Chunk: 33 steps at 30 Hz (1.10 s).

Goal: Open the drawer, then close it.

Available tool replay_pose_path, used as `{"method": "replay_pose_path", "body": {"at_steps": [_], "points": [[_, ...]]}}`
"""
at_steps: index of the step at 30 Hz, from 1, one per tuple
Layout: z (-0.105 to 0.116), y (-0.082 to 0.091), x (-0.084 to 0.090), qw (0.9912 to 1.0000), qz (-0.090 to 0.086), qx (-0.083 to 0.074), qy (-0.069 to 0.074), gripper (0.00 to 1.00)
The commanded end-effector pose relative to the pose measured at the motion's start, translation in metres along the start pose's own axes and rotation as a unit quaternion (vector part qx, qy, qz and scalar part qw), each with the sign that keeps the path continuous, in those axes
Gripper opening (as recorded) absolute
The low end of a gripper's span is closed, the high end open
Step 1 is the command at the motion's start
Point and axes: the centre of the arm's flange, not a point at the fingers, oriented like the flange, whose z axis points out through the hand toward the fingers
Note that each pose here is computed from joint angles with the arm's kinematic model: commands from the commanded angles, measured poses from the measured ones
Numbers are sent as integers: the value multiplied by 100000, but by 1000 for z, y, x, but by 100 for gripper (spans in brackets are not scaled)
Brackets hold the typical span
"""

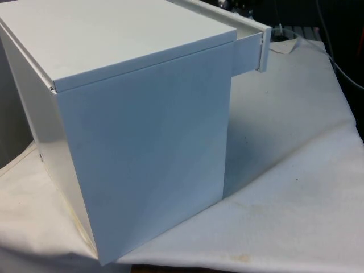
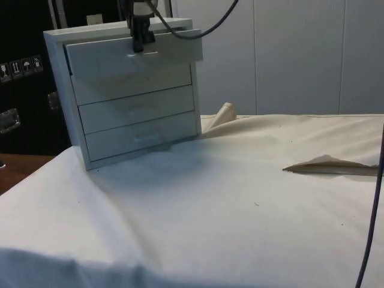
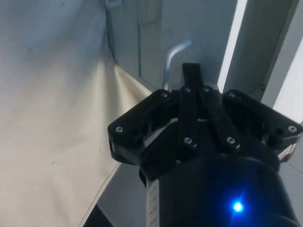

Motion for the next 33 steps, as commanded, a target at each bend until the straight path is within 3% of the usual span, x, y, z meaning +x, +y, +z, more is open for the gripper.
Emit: {"method": "replay_pose_path", "body": {"at_steps": [1, 8, 18, 33], "points": [[5, 7, 0, 99998, -47, -419, 527, 0], [13, 14, 0, 99994, 353, -970, 358, 0], [36, 37, -2, 99961, 638, -2424, 1267, 0], [61, 55, -3, 99857, 1288, -4788, 1984, 0]]}}
